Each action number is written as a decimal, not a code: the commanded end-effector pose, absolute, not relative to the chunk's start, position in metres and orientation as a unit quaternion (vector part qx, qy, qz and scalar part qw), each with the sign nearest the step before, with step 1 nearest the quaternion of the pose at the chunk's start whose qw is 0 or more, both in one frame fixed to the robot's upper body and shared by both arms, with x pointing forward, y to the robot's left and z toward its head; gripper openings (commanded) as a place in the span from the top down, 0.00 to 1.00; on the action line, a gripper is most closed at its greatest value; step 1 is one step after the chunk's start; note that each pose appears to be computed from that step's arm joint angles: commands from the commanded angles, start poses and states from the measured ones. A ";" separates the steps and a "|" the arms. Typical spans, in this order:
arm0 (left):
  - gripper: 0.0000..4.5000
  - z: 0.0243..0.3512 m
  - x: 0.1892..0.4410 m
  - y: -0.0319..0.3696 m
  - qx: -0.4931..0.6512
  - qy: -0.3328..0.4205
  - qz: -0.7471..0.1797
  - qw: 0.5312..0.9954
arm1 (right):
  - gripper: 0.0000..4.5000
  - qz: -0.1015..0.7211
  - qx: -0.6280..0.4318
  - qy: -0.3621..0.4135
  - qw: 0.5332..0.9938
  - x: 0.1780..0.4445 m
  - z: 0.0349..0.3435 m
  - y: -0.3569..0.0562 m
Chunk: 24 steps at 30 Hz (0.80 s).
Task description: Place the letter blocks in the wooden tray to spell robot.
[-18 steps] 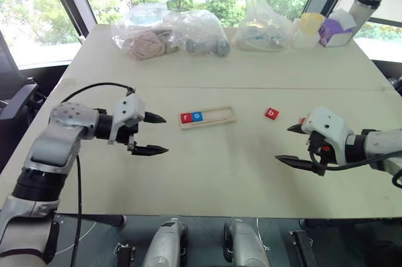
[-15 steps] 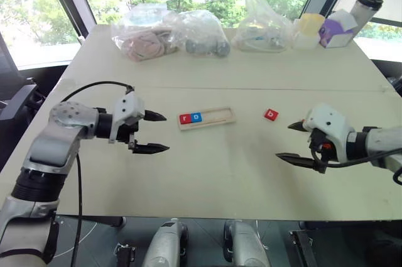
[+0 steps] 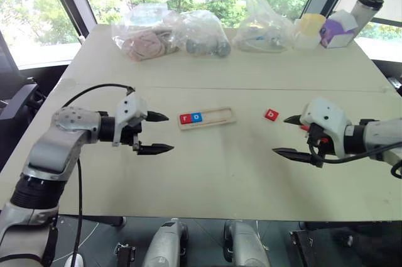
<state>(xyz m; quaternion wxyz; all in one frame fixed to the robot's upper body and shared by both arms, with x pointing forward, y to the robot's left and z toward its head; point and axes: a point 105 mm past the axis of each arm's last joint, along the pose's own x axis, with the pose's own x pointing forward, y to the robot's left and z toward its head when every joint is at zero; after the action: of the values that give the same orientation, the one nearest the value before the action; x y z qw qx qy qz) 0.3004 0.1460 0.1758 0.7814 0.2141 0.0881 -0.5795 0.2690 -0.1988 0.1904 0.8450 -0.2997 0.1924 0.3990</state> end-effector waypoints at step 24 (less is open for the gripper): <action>0.00 0.168 0.370 0.127 0.267 0.059 -0.602 0.750 | 0.01 0.374 -0.291 0.181 0.861 0.258 0.189 -0.192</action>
<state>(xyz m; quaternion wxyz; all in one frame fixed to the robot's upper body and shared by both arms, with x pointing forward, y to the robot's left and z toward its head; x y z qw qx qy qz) 0.3643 0.1271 0.1674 0.7532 0.2503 0.0637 -0.6050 0.2591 -0.1947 0.1778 0.8564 -0.2827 0.2059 0.3797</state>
